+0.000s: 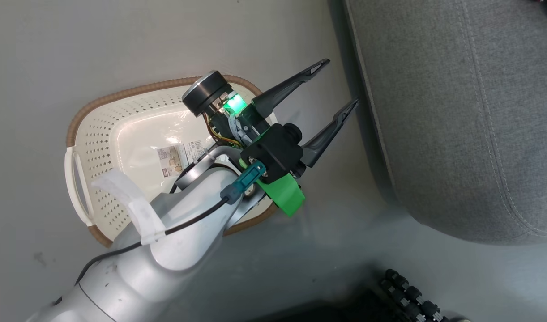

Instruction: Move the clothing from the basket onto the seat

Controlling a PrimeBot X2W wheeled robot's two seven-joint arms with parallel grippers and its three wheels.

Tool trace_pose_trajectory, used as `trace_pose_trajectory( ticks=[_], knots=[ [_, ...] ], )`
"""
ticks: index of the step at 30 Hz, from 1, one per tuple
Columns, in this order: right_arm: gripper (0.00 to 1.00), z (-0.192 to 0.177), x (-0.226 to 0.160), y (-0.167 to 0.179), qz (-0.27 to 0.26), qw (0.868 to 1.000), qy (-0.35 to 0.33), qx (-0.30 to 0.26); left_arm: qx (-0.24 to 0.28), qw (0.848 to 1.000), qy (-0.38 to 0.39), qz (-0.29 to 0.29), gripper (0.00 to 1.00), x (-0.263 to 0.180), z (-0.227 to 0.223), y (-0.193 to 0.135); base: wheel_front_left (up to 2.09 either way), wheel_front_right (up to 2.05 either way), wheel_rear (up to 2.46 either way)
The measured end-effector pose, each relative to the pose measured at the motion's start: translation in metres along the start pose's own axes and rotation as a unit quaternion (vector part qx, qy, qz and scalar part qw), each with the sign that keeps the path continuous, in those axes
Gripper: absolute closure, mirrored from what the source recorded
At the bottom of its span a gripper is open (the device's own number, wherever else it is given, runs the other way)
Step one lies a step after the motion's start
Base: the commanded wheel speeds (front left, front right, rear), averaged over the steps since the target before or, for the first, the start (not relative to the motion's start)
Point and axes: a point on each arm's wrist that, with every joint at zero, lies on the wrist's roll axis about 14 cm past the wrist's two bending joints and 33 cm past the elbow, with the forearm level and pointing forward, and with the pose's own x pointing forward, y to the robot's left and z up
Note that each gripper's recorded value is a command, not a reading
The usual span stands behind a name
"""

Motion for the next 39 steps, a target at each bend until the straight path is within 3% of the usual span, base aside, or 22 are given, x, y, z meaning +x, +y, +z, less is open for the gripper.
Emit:
trace_pose_trajectory(
  ticks=[7, 13, 14, 15, 16, 29, 39],
  knots=[
    [1.00, -0.077, -0.032, 0.001, -0.001, 0.994, 0.112, -0.007, 0.000, 1.000, 0.007, 0.014, 0.00, -0.007, -0.005, 0.009, 0.00, 0.00, 0.00],
    [1.00, -0.092, -0.044, -0.002, -0.017, 0.990, 0.138, 0.016, 0.008, 1.000, 0.006, 0.022, 0.00, -0.009, 0.000, 0.015, 0.00, 0.00, 0.00],
    [0.83, -0.089, -0.044, -0.002, -0.017, 0.991, 0.135, 0.017, 0.010, 1.000, 0.004, 0.025, 0.00, -0.009, 0.002, 0.017, 0.00, 0.00, 0.00],
    [0.24, -0.086, -0.044, -0.002, -0.016, 0.991, 0.131, 0.016, 0.013, 1.000, 0.003, 0.028, 0.00, -0.009, 0.005, 0.019, 0.00, 0.00, 0.00],
    [0.00, -0.082, -0.043, -0.002, -0.015, 0.992, 0.127, 0.016, 0.014, 0.999, 0.001, 0.031, 0.00, -0.010, 0.007, 0.020, 0.00, 0.00, 0.00],
    [0.00, -0.041, -0.091, 0.000, 0.024, 0.995, 0.098, 0.010, 0.019, 0.994, -0.020, 0.104, 0.00, -0.031, 0.048, 0.033, 0.00, 0.00, 0.00],
    [0.00, 0.008, -0.133, 0.029, 0.066, 0.994, 0.049, 0.071, 0.022, 0.979, -0.036, 0.200, 0.00, -0.074, 0.082, 0.049, 0.00, 0.00, 0.00]
  ],
)
